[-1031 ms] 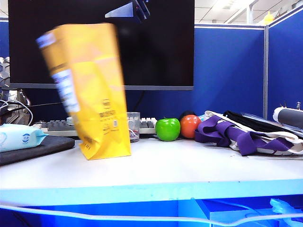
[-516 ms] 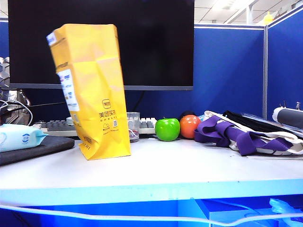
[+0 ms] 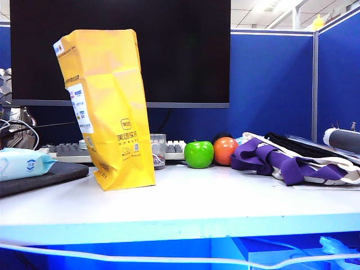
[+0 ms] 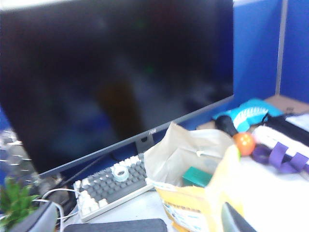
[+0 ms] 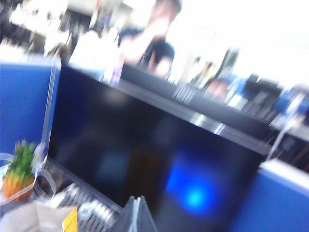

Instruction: Pick up the Rubik's Cube and throw it into the yellow paper bag.

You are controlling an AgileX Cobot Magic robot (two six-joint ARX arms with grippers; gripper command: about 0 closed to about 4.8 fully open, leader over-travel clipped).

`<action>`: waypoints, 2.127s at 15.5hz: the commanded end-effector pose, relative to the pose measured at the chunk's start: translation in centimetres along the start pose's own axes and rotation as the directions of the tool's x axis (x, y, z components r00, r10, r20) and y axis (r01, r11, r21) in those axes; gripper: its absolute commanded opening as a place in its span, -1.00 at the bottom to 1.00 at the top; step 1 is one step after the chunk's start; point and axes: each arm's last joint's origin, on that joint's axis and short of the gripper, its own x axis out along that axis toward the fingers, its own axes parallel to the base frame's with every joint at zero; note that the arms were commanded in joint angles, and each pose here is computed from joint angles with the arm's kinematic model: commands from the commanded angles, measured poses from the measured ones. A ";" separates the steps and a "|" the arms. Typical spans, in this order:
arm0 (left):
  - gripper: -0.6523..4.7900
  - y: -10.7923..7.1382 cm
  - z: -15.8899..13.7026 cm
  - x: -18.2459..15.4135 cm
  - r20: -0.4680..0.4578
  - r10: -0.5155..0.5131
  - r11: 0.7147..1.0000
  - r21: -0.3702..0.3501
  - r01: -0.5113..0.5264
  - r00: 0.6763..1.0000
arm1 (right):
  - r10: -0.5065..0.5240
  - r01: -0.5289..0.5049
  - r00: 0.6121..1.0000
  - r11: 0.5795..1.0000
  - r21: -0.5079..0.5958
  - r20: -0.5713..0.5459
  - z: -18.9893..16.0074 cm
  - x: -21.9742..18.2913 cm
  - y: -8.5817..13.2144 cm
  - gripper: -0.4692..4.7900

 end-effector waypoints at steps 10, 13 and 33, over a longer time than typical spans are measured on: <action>0.77 -5.3 -9.6 -6.4 0.028 0.066 0.996 -0.065 -0.064 0.997 | -0.113 0.087 0.990 0.963 0.256 0.088 -24.7 -17.0 10.4 -0.83; 0.43 -5.1 -11.6 -5.4 -0.040 0.094 0.990 -0.103 -0.098 0.995 | -0.095 0.092 0.995 0.940 0.328 -0.008 -31.0 -15.6 11.7 -0.83; -0.78 -3.6 -15.2 -1.2 0.218 0.153 0.954 -0.288 -0.087 0.964 | -0.122 0.312 0.897 0.855 0.414 -0.424 -39.6 -15.6 13.6 -0.82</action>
